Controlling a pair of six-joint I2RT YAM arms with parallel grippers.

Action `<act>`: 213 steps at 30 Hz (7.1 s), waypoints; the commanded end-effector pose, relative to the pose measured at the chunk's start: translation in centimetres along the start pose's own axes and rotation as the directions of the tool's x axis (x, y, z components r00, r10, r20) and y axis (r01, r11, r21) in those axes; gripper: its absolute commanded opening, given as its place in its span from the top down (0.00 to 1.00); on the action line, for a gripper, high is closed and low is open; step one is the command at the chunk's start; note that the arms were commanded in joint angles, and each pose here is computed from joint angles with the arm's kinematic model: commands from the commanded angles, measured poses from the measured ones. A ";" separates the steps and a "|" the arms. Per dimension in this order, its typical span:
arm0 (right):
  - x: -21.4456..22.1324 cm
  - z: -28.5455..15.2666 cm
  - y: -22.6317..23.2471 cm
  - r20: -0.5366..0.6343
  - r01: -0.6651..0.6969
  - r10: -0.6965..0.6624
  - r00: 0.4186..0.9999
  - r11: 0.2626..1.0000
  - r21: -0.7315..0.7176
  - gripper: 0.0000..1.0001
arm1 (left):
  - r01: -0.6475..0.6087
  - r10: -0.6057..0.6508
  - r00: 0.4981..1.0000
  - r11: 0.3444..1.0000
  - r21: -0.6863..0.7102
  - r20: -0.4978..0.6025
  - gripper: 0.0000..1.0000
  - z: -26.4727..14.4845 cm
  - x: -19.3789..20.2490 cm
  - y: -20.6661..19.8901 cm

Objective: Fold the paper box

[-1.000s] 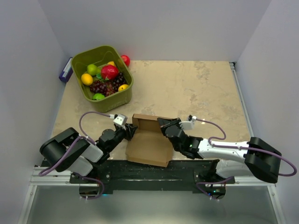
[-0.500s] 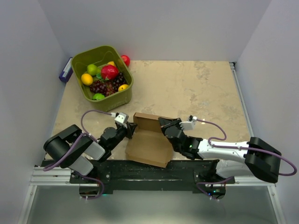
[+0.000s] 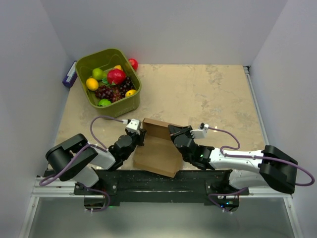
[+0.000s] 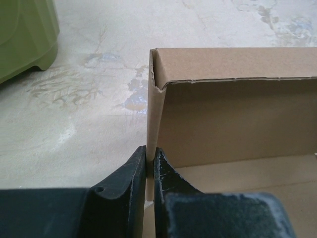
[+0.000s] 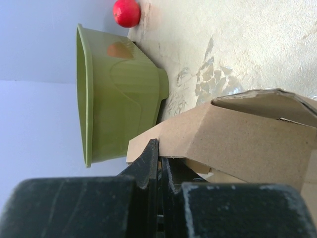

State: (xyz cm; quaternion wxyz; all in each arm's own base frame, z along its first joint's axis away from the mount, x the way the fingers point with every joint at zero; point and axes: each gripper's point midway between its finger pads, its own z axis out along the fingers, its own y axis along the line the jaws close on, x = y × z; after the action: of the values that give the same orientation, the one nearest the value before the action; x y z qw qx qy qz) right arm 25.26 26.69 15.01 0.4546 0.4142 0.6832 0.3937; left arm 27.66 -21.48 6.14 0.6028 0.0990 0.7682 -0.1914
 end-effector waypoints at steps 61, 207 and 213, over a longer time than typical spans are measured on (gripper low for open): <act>-0.5 -1.0 -2.1 0.030 0.188 -0.189 0.981 0.982 0.035 1.00 | 0.363 -0.348 0.927 0.926 0.102 -0.140 0.28 -1.1 -8.2 -0.6; -7.7 0.1 -1.1 -0.144 0.172 -0.188 0.972 0.978 -0.119 0.93 | 0.246 -0.219 0.964 0.952 0.184 -0.154 0.65 -2.0 -3.9 -0.5; -9.1 -1.0 0.0 -0.112 0.376 -0.390 0.914 0.918 -0.127 0.46 | 0.244 -0.217 0.963 0.953 0.180 -0.158 0.65 -1.9 -3.9 -0.5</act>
State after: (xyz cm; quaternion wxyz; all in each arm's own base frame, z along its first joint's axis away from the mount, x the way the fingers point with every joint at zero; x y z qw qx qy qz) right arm 25.97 19.67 15.70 0.4380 0.2740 0.7480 0.4166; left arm 27.36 -21.61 13.30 0.5369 0.0743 0.7602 -0.3583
